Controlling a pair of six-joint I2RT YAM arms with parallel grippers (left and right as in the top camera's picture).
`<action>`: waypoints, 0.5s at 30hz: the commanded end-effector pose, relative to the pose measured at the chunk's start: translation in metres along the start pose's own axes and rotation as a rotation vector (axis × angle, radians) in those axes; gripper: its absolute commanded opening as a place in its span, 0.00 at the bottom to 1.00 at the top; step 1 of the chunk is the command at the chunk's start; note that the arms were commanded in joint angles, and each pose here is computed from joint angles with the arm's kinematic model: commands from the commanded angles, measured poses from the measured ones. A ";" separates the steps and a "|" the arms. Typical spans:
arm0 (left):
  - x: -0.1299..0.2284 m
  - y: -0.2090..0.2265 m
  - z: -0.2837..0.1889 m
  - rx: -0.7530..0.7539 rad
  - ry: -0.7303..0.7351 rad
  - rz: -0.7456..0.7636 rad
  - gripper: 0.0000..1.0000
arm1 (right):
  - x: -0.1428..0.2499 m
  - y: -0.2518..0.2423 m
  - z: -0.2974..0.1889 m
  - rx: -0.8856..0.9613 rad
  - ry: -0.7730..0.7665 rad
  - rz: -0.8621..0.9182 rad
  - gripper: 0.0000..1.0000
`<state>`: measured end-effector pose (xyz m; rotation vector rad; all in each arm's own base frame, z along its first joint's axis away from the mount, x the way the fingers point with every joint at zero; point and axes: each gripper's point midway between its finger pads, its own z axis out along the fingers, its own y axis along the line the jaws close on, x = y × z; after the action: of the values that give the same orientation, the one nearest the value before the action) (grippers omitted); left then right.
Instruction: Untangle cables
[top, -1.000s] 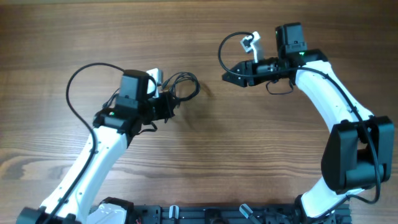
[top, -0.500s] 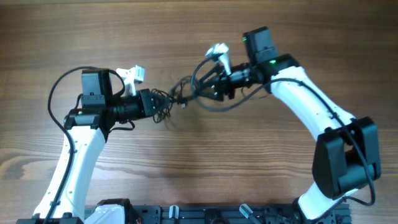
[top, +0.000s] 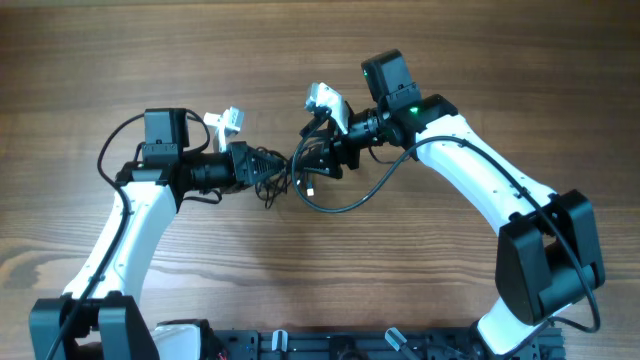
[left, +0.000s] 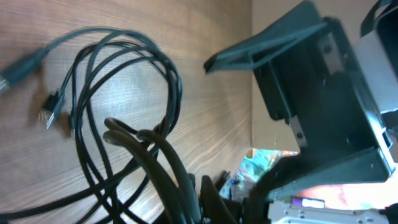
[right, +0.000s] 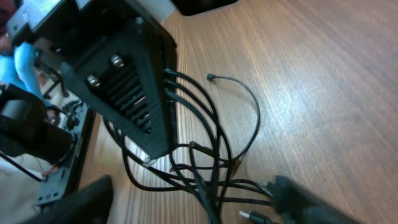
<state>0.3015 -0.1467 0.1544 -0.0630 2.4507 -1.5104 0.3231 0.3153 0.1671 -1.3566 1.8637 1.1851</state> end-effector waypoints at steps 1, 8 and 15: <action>-0.011 -0.016 0.001 0.064 -0.010 0.033 0.04 | -0.012 0.000 -0.008 0.018 -0.030 -0.014 0.90; -0.021 -0.020 0.000 0.076 -0.044 0.089 0.04 | -0.008 -0.001 -0.009 0.026 -0.016 0.008 1.00; -0.023 -0.021 0.000 0.078 -0.050 0.104 0.04 | 0.001 -0.025 -0.011 0.168 0.035 0.105 0.85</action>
<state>0.3205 -0.1482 0.1689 0.0024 2.3418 -1.5073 0.3379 0.3079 0.1573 -1.2930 1.9630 1.0876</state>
